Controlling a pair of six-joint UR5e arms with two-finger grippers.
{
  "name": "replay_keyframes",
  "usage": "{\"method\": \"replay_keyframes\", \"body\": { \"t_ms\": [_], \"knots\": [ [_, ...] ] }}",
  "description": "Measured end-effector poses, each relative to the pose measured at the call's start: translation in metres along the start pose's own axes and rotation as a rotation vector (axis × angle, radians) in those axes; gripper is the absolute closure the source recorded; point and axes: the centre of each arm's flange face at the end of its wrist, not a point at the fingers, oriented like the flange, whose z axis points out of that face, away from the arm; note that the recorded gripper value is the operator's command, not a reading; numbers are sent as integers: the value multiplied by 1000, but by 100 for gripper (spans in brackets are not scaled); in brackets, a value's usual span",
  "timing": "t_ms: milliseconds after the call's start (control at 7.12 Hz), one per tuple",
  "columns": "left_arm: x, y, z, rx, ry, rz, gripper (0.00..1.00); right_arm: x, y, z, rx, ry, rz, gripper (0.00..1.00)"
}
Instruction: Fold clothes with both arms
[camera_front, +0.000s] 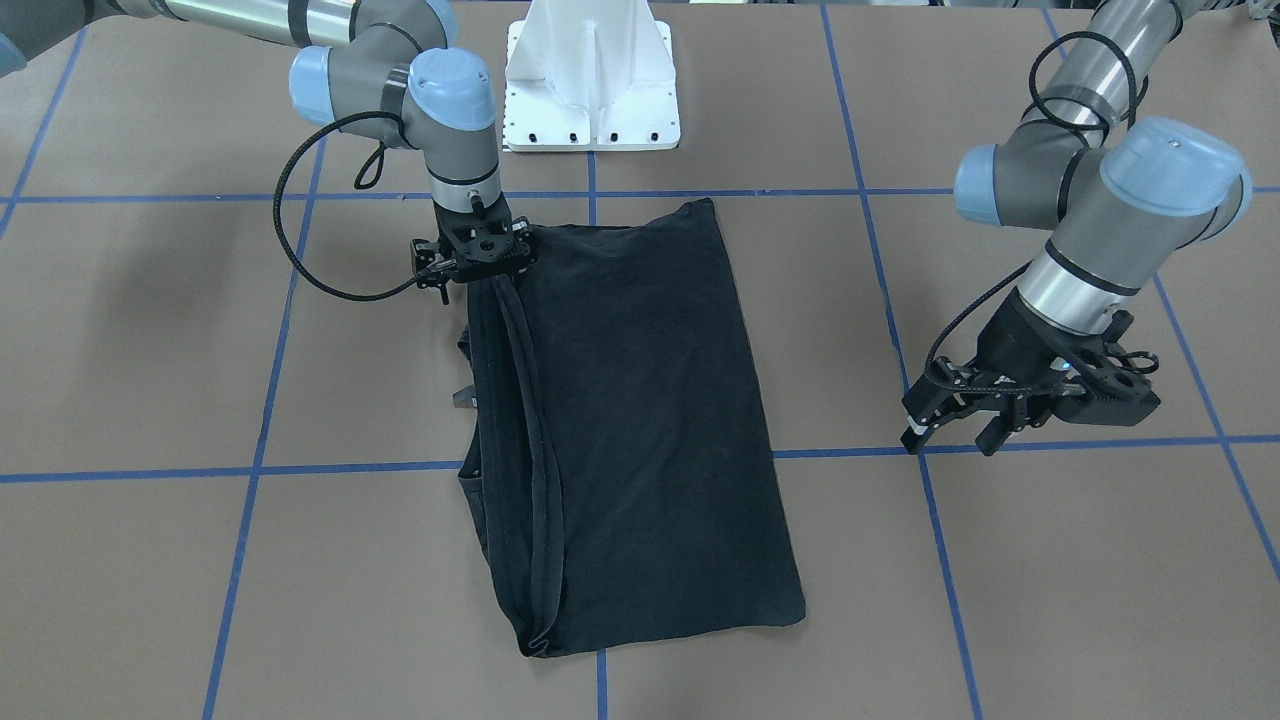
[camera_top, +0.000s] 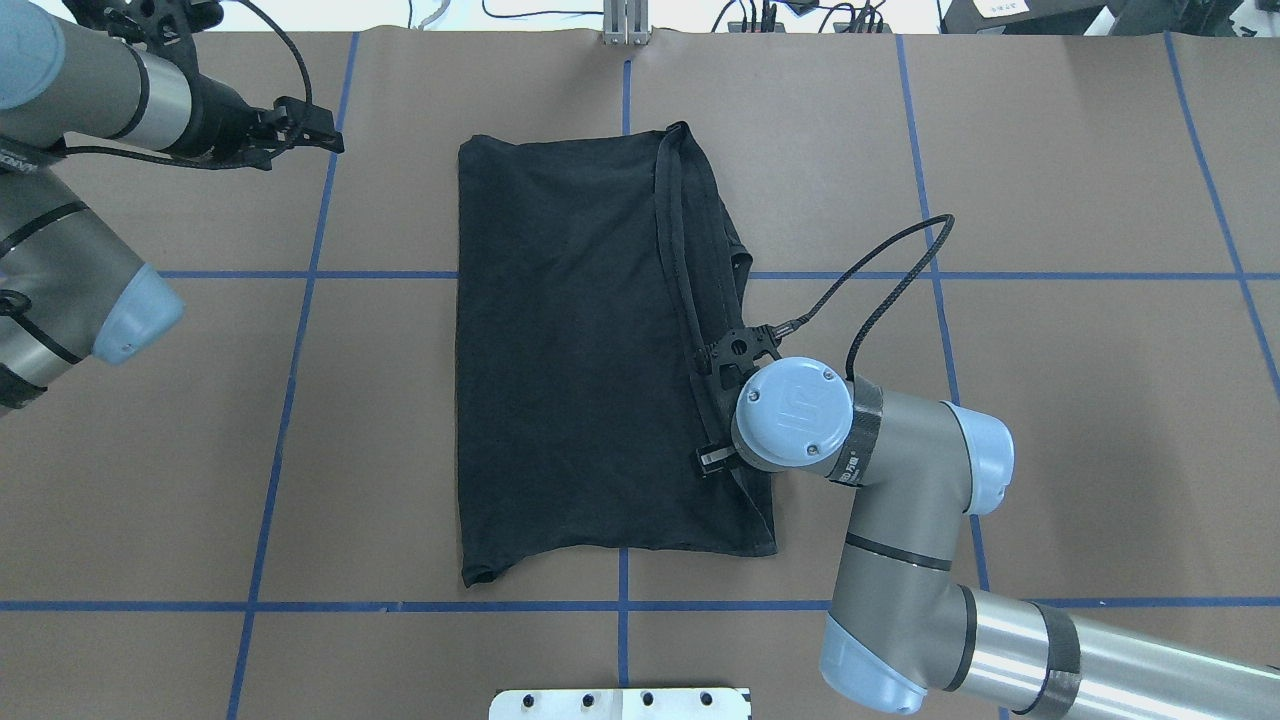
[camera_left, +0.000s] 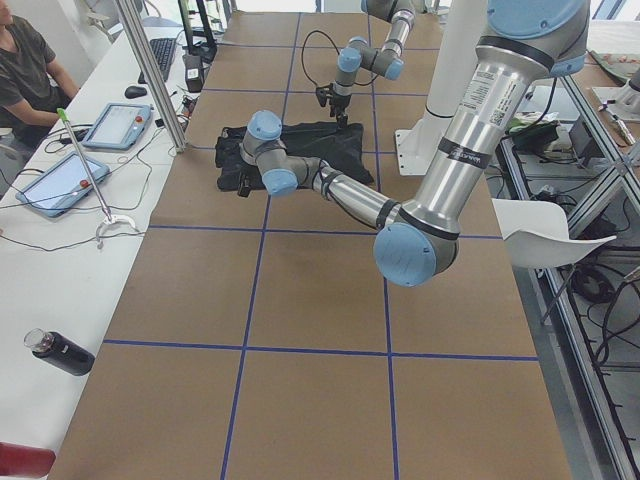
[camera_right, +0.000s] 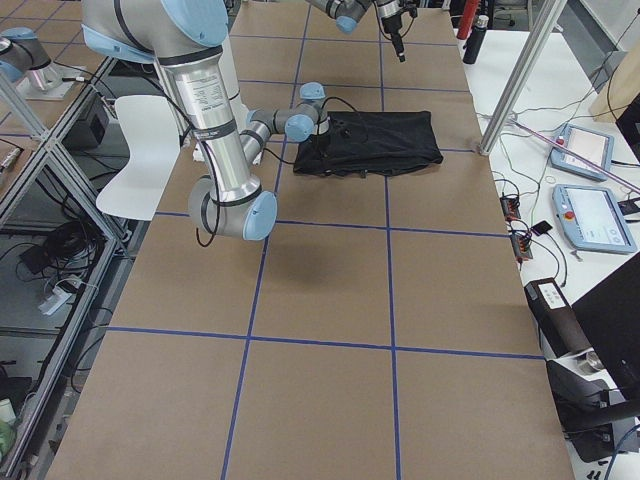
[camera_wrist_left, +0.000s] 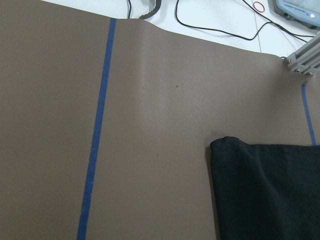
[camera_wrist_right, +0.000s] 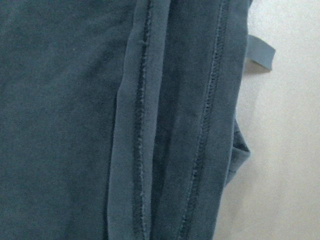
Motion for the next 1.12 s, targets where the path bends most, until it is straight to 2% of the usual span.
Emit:
{"method": "replay_keyframes", "body": {
  "t_ms": [1123],
  "knots": [
    [3, -1, -1, 3, 4, -4, 0, 50, -14, 8, -17, 55, -2, 0]
  ]
}}
